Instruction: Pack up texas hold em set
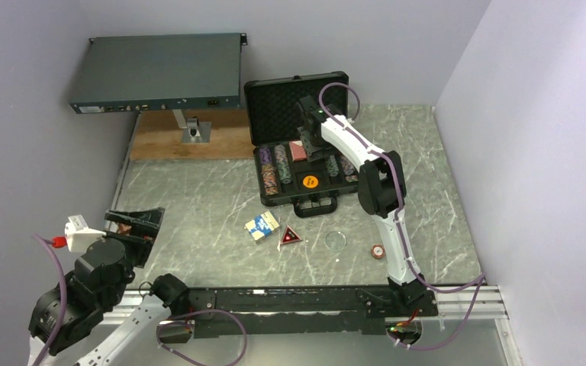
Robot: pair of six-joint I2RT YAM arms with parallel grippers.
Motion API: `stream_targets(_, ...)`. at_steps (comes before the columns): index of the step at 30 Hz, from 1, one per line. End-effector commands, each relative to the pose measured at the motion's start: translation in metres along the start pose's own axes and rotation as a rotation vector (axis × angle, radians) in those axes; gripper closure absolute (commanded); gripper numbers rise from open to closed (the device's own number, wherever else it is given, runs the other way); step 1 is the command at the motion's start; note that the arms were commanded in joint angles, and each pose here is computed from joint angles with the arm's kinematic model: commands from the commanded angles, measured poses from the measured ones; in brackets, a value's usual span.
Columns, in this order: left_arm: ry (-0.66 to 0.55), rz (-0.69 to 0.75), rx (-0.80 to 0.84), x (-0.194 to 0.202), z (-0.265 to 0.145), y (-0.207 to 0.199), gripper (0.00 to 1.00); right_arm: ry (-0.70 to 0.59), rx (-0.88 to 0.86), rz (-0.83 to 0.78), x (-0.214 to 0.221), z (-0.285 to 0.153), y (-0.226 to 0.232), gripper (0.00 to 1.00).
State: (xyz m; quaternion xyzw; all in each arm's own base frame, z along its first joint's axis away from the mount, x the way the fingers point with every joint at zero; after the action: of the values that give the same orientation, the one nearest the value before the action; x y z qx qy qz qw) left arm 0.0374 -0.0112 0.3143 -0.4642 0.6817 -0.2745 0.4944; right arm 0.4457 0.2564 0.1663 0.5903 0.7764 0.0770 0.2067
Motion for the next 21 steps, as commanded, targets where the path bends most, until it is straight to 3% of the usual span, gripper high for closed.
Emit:
stream_targets(1, -0.008, 0.053, -0.010, -0.004, -0.006, 0.008, 0.00, -0.074, 0.122, -0.084, -0.028, -0.029, -0.023, 0.20)
stream_targets(4, 0.011, 0.099, -0.022, -0.003, -0.007, 0.012, 0.00, -0.082, 0.117, -0.091, -0.032, -0.037, -0.025, 0.04)
stream_targets(8, 0.039, 0.135, -0.044, 0.000, -0.007, 0.018, 0.00, -0.074, 0.104, -0.097, -0.036, -0.048, -0.030, 0.02)
stream_targets(14, 0.082, 0.288, -0.057, 0.010, 0.000, 0.034, 0.00, -0.036, -0.059, -0.168, -0.034, -0.079, -0.020, 0.18)
stream_targets(21, 0.178, 0.534, -0.163, 0.029, 0.018, 0.061, 0.00, 0.000, -0.262, -0.398, -0.028, -0.093, -0.005, 0.39)
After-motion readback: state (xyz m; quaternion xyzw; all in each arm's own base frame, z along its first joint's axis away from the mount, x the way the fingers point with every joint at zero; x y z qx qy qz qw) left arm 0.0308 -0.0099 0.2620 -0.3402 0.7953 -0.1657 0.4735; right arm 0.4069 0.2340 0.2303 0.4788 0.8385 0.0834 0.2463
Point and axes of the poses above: each gripper's point midway between its finger pads, its own z axis out along the fingers, its own y axis along the line the jaws close on, x = y × z, the point moved 10 cm from there along -z, back along the fingers, and after that the axes turned 1 degree about -z, right-handed, at the moved point
